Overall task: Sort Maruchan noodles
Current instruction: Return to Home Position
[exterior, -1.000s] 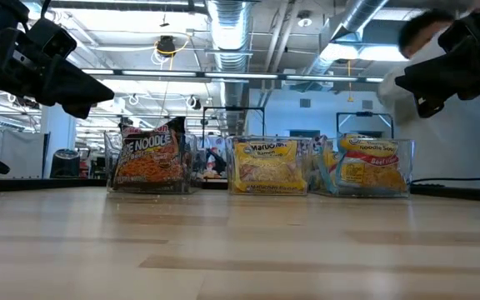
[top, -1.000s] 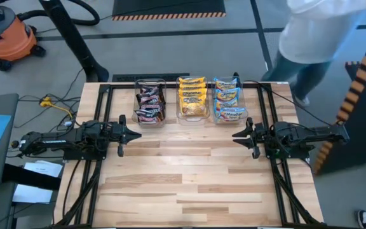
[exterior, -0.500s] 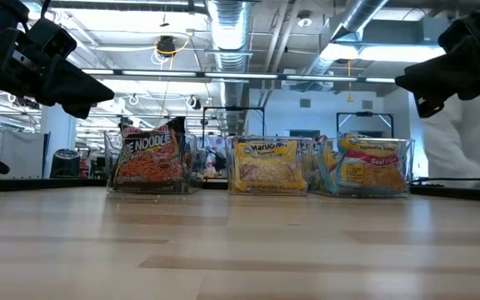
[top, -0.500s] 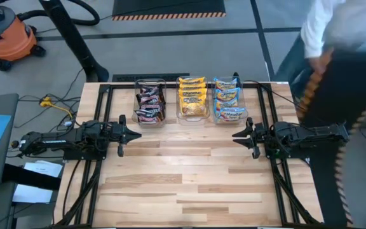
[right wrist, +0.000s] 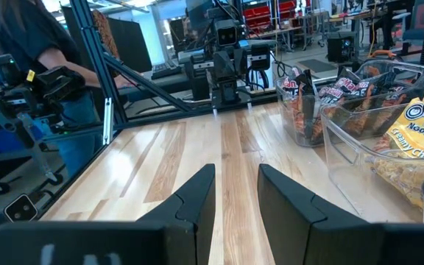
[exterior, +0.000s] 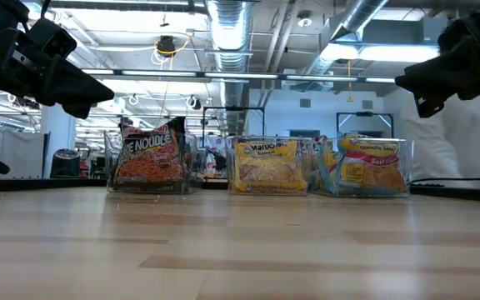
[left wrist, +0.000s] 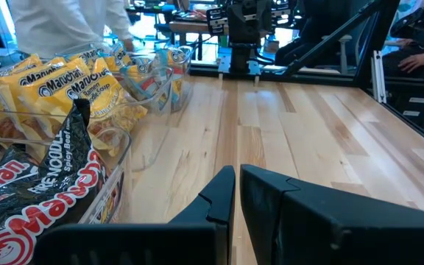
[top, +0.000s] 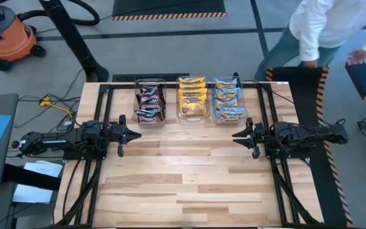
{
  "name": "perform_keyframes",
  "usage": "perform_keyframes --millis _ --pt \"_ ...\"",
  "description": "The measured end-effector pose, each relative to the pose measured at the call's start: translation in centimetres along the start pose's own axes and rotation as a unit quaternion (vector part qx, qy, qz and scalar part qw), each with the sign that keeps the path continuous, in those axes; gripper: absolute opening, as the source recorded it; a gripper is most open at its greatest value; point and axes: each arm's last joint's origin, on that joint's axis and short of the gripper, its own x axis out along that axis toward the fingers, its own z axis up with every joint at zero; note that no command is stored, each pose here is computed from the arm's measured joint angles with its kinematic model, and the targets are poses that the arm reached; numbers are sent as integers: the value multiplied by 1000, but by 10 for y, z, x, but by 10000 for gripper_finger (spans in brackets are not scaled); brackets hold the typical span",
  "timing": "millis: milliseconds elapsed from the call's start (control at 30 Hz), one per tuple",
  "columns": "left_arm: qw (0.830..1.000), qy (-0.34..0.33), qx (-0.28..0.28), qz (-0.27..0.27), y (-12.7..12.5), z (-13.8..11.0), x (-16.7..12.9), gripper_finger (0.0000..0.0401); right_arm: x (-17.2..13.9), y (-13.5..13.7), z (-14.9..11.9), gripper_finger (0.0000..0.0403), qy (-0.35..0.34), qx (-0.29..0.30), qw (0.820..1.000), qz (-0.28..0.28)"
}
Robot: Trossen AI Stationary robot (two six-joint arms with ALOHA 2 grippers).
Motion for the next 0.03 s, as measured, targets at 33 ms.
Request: perform_keyframes --millis 33 --pt "1000 0 0 0 0 0 0 11 0 0 0 129 0 0 1000 0"
